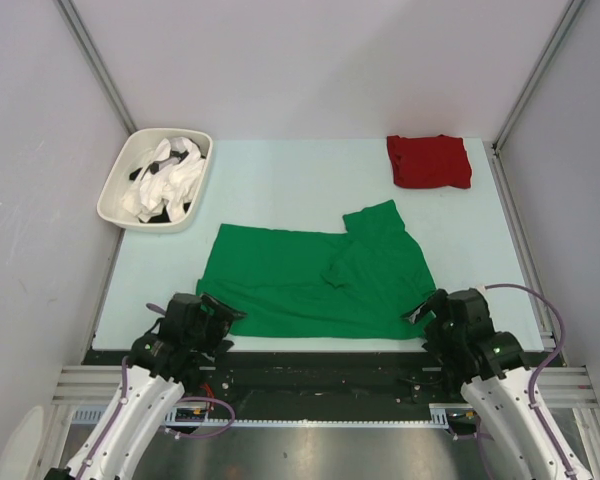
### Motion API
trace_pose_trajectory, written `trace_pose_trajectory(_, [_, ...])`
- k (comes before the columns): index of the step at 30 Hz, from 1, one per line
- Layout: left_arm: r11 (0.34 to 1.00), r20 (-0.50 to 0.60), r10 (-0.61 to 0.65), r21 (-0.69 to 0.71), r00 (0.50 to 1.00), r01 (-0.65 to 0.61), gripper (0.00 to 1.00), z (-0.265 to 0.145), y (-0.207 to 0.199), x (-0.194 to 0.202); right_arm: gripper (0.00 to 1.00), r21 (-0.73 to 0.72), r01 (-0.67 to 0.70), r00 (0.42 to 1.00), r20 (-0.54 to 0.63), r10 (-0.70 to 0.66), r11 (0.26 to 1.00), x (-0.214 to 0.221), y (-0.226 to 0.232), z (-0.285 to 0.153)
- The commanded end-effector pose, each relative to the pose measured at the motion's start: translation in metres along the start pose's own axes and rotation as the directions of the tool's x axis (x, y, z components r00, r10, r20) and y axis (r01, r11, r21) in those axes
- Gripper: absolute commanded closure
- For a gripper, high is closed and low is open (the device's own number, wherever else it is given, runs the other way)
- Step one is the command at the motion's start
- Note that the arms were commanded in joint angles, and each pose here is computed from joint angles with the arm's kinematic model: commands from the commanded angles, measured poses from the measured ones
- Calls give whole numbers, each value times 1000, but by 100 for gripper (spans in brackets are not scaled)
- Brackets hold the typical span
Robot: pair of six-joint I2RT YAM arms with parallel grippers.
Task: Fold and stack the t-shirts
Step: Fold the tshirt
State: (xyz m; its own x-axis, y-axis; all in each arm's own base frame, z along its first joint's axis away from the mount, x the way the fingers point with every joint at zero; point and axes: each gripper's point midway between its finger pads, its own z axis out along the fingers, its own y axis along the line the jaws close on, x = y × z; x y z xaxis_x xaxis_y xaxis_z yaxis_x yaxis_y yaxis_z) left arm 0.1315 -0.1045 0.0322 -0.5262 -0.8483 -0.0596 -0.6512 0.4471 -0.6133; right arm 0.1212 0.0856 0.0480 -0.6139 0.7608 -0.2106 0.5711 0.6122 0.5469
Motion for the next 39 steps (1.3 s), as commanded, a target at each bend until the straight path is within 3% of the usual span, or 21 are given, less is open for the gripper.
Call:
trace_pose_trajectory(1, [999, -58, 38, 0, 998, -38, 10, -17, -9, 9, 0, -110, 39, 999, 17, -38, 993, -10, 42, -29])
trace_pose_trajectory(6, [978, 14, 142, 155, 990, -143, 9, -29, -78, -8, 0, -262, 186, 978, 144, -152, 947, -49, 126, -43])
trace_pose_trajectory(7, [966, 32, 173, 190, 984, -176, 8, -38, -101, -13, 0, -266, 286, 953, 179, -244, 921, -56, 140, -44])
trace_pose_trajectory(10, [945, 27, 293, 144, 956, -294, 2, -29, -131, -22, 0, -219, 456, 885, 219, -412, 863, -80, 185, -29])
trace_pose_trajectory(12, [895, 62, 405, 177, 912, -409, 0, -24, -173, -33, 0, -197, 531, 840, 253, -480, 824, -96, 213, -16])
trace_pose_trajectory(14, [865, 86, 456, 190, 886, -464, 0, -29, -212, -44, 0, -114, 589, 787, 304, -536, 800, -118, 220, -7])
trace_pose_trajectory(16, [848, 20, 529, 42, 849, -529, 0, -3, -208, -57, 0, -63, 618, 757, 316, -572, 783, -136, 230, 8])
trace_pose_trajectory(17, [830, 44, 553, 63, 832, -554, 0, -8, -238, -65, 0, -31, 609, 759, 312, -571, 793, -147, 228, 15])
trace_pose_trajectory(18, [807, 26, 589, 17, 807, -590, 0, -4, -236, -72, 0, -24, 590, 767, 329, -551, 807, -164, 230, 15])
trace_pose_trajectory(19, [812, -5, 581, -66, 814, -580, 0, 15, -230, -84, 0, -14, 583, 776, 306, -551, 813, -171, 226, 28])
trace_pose_trajectory(20, [803, 42, 594, -78, 803, -590, 0, 13, -249, -98, 0, -17, 577, 782, 302, -546, 817, -176, 226, 32])
trace_pose_trajectory(25, [758, 17, 615, -287, 788, -586, 3, 48, -237, -149, 1, 49, 529, 812, 262, -521, 848, -208, 211, 59])
trace_pose_trajectory(28, [668, 16, 685, -415, 729, -618, 6, 54, -235, -179, 1, 37, 522, 817, 266, -512, 852, -210, 214, 66])
trace_pose_trajectory(30, [563, -75, 732, -495, 677, -662, 9, 73, -218, -190, 1, 1, 531, 817, 263, -513, 847, -209, 221, 74])
trace_pose_trajectory(32, [470, -135, 783, -512, 607, -719, 10, 87, -215, -200, 1, -19, 541, 817, 249, -520, 841, -208, 228, 79])
trace_pose_trajectory(35, [373, -162, 823, -567, 544, -735, 10, 96, -206, -216, 2, -41, 546, 815, 259, -519, 837, -211, 237, 81])
trace_pose_trajectory(39, [342, -167, 850, -546, 499, -765, 9, 116, -204, -220, 2, -61, 552, 814, 258, -521, 832, -212, 244, 88])
